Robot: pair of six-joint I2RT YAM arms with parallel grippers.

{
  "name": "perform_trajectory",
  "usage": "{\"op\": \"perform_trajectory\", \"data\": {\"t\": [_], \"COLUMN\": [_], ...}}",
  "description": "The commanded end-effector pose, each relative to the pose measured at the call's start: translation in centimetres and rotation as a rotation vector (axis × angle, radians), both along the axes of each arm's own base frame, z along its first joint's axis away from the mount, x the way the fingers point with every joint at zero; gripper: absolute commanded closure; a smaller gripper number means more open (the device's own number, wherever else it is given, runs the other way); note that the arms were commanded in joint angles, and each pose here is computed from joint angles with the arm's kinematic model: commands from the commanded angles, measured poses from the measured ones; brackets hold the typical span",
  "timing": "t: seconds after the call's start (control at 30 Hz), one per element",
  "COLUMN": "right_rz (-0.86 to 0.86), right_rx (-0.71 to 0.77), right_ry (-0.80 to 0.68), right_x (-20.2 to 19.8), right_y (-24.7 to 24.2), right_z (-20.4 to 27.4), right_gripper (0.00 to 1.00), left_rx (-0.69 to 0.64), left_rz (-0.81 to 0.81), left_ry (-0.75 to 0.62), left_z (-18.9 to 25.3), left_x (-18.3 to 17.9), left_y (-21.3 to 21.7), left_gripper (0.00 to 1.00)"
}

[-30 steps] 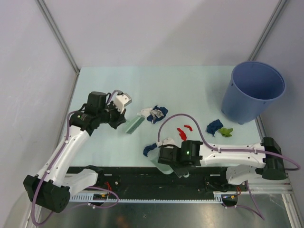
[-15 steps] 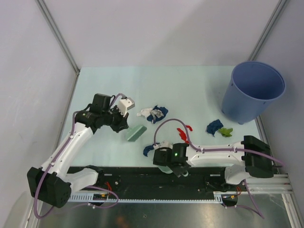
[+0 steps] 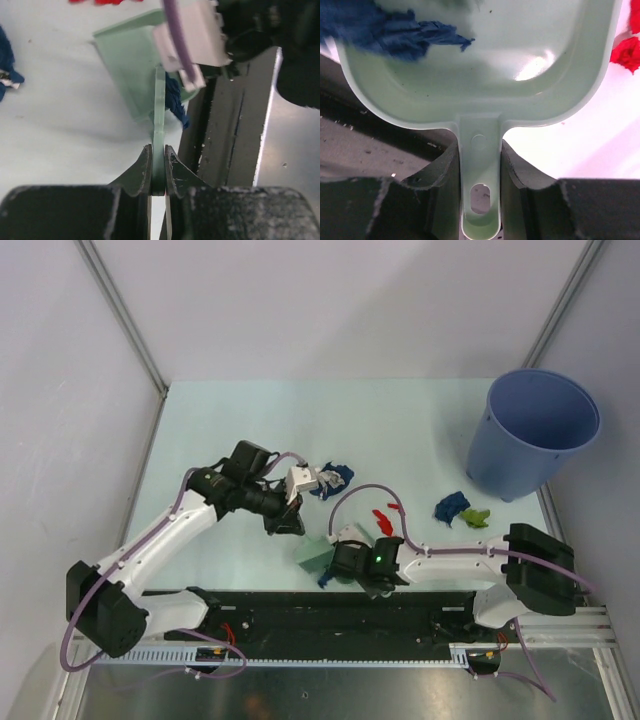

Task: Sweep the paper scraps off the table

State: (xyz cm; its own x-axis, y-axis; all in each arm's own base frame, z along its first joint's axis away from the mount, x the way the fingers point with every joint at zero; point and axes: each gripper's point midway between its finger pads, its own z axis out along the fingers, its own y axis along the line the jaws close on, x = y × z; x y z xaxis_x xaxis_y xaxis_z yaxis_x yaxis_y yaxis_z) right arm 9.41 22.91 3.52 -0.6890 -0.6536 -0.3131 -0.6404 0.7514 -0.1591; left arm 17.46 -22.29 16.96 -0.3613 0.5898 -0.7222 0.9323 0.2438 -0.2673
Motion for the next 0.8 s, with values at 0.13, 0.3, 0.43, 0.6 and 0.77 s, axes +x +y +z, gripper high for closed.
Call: {"op": "perform_trajectory", "data": {"t": [0.13,0.3,0.43,0.6,0.77], "right_rz": [-0.005,0.045,0.139,0.165,0.114], "right_rx": [0.098,0.133,0.254,0.43,0.482], "right_ry": [-0.07,-0.007,0.105,0.166,0.135], "right_x": [1.7,0.7,-1.7,-1.9,0.7], "right_y": [0.5,1.4,3.6,5.2,4.7], "right_z": [0.6,0.3,1.6,5.9,11.8], "right_gripper": [1.0,1.0,1.0,1.0,1.0], "left_rx": [-0.036,0.008,0.011,0.066,0.105], "left_rz": [0.047,0.252,0.381,0.494,0.561], "left_ry": [-0.165,-0.208,-0.252,-0.327,-0.377], "left_z": [5.1,7.1,8.8,9.7,10.3], "left_x": [1.3,5.3,8.2,10.6,11.8], "left_y": [1.5,3.8,6.3,9.6,11.6], "left_gripper": [1.0,1.0,1.0,1.0,1.0]}}
